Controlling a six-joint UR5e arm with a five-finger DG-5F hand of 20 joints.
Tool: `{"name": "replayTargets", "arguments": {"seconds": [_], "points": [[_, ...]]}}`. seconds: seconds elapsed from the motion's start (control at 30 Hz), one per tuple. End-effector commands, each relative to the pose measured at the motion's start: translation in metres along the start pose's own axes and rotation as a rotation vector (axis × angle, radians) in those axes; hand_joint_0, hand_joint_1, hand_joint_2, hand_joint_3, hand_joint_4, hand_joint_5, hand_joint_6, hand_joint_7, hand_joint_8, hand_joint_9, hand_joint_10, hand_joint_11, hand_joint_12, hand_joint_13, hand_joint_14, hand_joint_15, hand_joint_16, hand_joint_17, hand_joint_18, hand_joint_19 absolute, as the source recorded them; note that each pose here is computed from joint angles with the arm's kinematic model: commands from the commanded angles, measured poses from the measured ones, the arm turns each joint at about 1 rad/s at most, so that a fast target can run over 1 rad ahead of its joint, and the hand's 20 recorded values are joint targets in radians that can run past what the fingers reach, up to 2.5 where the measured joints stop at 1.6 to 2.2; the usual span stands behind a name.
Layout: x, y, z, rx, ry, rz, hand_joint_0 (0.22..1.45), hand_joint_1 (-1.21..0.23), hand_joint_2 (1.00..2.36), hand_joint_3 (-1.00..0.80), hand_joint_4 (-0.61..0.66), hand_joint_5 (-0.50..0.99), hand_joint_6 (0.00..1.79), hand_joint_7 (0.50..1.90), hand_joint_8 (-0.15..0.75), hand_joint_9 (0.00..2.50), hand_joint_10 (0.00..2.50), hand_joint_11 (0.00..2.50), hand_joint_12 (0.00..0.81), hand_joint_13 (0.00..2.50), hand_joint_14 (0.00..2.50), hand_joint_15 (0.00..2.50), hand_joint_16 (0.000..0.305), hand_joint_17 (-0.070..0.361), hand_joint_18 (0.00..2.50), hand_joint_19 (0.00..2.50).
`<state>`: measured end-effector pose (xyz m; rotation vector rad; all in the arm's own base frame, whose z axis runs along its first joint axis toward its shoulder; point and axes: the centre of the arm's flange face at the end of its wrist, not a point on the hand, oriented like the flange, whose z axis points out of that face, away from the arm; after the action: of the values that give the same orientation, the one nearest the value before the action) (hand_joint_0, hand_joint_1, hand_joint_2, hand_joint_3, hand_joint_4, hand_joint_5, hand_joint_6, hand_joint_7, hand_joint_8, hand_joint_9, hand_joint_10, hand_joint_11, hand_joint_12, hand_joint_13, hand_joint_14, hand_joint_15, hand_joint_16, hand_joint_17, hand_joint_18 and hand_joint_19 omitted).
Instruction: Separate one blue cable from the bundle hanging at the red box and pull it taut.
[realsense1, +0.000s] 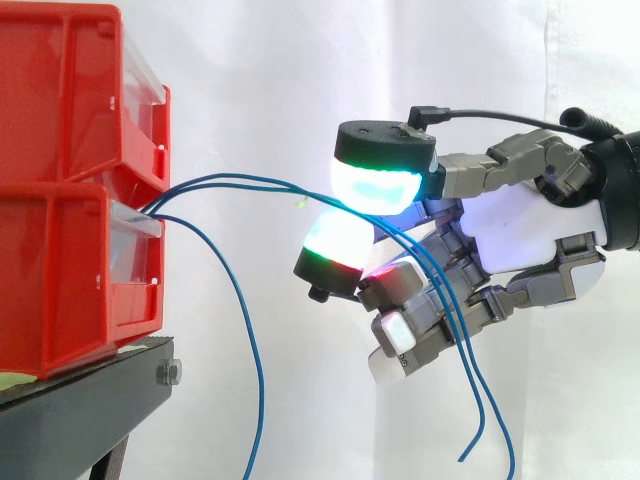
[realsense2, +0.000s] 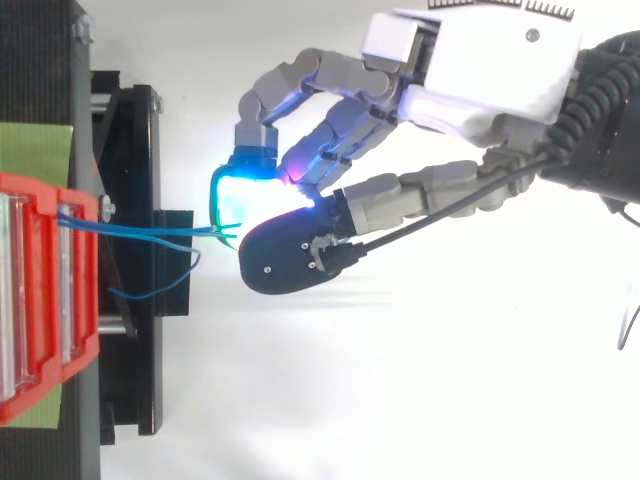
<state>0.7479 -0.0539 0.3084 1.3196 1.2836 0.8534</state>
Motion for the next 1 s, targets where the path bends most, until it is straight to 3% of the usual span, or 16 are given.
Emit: {"name": "replayTargets", "arguments": {"seconds": [0.0, 0.13, 0.5, 0.73, 0.97], "points": [[-0.0001, -0.0002, -0.0004, 0.003, 0.0, 0.0, 0.76, -0.82, 1.01, -0.41, 0.09, -0.25, 0.92, 0.96, 0.27, 0.86, 0.05, 1.56, 0.325, 0.93, 0.02, 0.74, 0.033, 0.074, 0.55, 0.33], [0.0, -0.0015, -0.0003, 0.007, 0.001, 0.0, 0.78, -0.86, 1.0, -0.5, 0.1, -0.25, 0.92, 0.95, 0.267, 0.87, 0.01, 1.56, 0.326, 0.94, 0.02, 0.74, 0.033, 0.075, 0.56, 0.32], [-0.0003, 0.0, -0.0009, 0.007, 0.001, 0.003, 0.75, -0.92, 1.0, -0.5, 0.08, -0.25, 0.91, 0.95, 0.266, 0.87, 0.0, 1.56, 0.321, 0.94, 0.02, 0.74, 0.033, 0.074, 0.58, 0.3], [-0.0004, -0.0015, -0.0023, 0.021, 0.005, 0.002, 0.54, -0.75, 1.0, -0.5, 0.14, -0.24, 0.89, 0.89, 0.298, 0.92, 0.0, 1.5, 0.335, 0.95, 0.02, 0.72, 0.035, 0.08, 0.59, 0.35], [-0.0024, 0.005, -0.006, 0.018, 0.005, 0.003, 0.55, -0.6, 1.0, -0.5, 0.15, -0.24, 0.88, 0.89, 0.297, 0.94, 0.01, 1.47, 0.34, 0.95, 0.02, 0.71, 0.036, 0.081, 0.59, 0.36]]}}
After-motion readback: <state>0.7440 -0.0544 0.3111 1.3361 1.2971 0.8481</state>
